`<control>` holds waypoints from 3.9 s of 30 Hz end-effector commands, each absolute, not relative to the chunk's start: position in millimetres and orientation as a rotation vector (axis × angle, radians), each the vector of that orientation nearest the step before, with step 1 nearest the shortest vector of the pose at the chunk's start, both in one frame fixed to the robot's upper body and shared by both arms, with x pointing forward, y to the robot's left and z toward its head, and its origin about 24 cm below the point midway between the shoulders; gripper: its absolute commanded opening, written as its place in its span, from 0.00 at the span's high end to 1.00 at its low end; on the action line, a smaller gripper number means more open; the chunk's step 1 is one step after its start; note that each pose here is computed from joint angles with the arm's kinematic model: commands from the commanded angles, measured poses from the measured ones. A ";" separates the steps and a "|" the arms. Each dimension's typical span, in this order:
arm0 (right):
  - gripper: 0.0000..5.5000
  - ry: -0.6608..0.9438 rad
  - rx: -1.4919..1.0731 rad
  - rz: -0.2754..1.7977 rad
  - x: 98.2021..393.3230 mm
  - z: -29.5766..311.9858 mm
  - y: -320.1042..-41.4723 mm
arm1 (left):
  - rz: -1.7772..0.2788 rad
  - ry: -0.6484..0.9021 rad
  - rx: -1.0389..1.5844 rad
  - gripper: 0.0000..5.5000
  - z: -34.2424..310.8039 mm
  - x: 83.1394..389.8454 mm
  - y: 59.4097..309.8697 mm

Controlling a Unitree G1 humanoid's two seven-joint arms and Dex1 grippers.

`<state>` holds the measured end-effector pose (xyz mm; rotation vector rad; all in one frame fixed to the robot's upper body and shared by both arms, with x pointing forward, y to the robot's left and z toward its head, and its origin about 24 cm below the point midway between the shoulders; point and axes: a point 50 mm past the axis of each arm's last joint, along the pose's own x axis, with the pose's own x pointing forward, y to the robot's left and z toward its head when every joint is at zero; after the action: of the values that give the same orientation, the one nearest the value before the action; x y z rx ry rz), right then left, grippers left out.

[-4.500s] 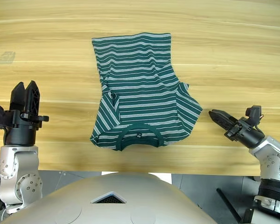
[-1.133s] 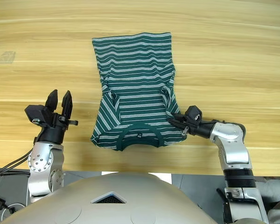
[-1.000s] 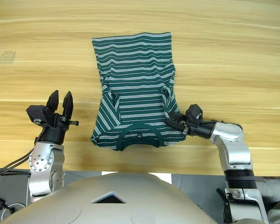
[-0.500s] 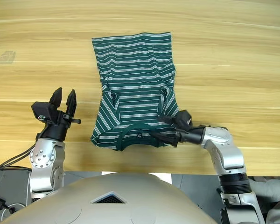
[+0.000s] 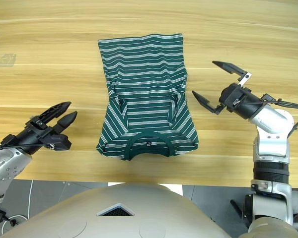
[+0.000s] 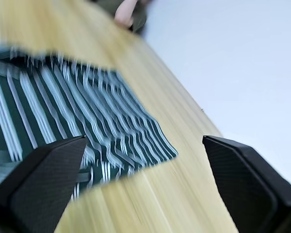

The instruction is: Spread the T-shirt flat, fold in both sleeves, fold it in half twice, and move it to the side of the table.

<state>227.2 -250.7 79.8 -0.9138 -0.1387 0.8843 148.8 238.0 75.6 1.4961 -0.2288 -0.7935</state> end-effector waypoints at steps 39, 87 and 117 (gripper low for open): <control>0.98 0.091 -1.094 1.574 163.0 6.4 -250.2 | -1.273 -0.337 1.472 0.94 16.1 133.9 213.1; 1.00 0.106 -0.226 1.076 259.5 89.5 -207.8 | -0.804 0.150 0.887 1.00 121.3 209.8 264.8; 0.75 0.001 -0.285 0.611 329.7 43.2 -202.5 | -0.249 0.111 0.726 0.45 27.7 293.4 265.4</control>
<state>331.0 -210.3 46.1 -0.2483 -0.0090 0.5524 294.2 267.6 27.8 0.7232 0.1367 -0.2573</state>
